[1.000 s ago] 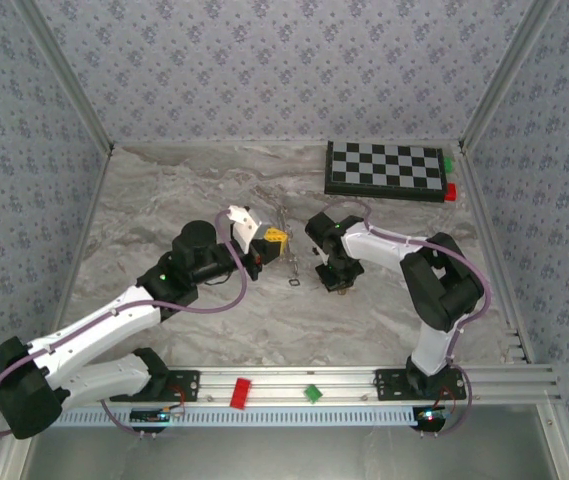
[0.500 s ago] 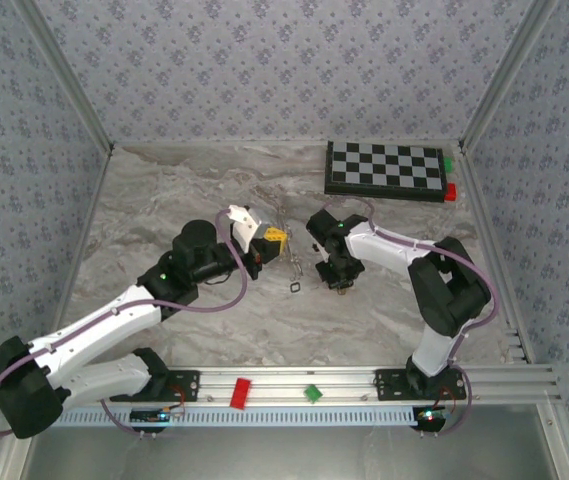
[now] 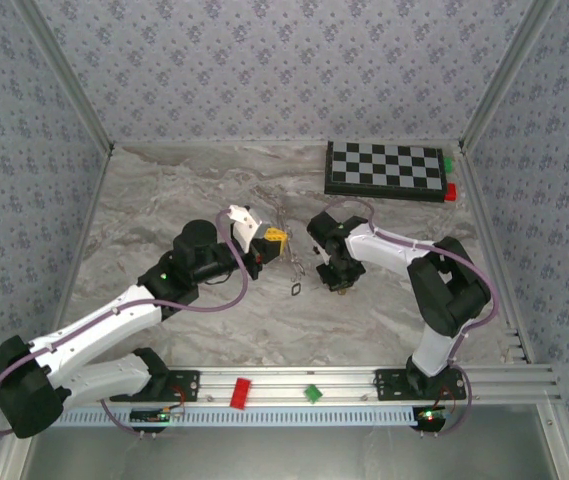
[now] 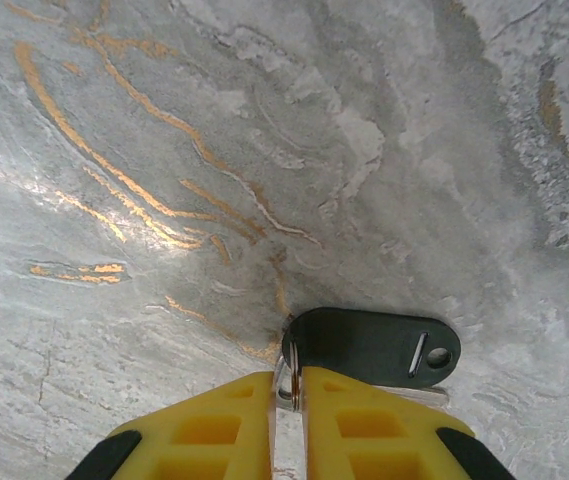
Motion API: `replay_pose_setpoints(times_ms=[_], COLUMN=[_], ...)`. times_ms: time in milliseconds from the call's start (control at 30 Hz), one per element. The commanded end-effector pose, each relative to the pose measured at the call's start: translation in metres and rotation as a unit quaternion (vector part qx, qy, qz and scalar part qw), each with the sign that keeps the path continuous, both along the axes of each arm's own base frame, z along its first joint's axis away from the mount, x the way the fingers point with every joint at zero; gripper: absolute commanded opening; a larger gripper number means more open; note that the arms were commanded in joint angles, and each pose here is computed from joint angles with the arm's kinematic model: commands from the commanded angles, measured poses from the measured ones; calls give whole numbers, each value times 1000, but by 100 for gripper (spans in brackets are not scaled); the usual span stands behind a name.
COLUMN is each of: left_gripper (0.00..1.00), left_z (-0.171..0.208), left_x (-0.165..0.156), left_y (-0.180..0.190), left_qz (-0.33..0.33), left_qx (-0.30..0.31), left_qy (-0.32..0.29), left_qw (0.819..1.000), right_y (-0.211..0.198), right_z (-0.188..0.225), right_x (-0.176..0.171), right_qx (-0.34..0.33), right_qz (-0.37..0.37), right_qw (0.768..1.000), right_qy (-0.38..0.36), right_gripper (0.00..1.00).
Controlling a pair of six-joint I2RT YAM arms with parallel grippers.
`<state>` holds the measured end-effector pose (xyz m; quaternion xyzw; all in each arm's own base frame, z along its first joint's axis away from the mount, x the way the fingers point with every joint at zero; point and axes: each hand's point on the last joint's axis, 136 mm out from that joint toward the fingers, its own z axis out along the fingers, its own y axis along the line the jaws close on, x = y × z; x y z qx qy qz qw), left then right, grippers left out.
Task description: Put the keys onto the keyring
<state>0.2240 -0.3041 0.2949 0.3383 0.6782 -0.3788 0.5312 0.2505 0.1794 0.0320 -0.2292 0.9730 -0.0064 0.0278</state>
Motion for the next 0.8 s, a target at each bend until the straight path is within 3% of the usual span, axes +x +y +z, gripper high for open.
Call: replay_pose_setpoints(times_ms=[0,767], left_gripper=[0,0], left_z=[13,14], left_x=[2,2], left_y=[1,0], left_qz=[2,0], left_qx=[-20,-22], left_qy=[-15,-14], left_qw=[1000,1000], right_y=[-1,-6], right_z=[-3,-8], right_x=[-7,-9], right_qx=[-1,-15], right_qz=[-4,-1], right_qw=[1000,1000], right_qy=[14,22], right_gripper=[14,18])
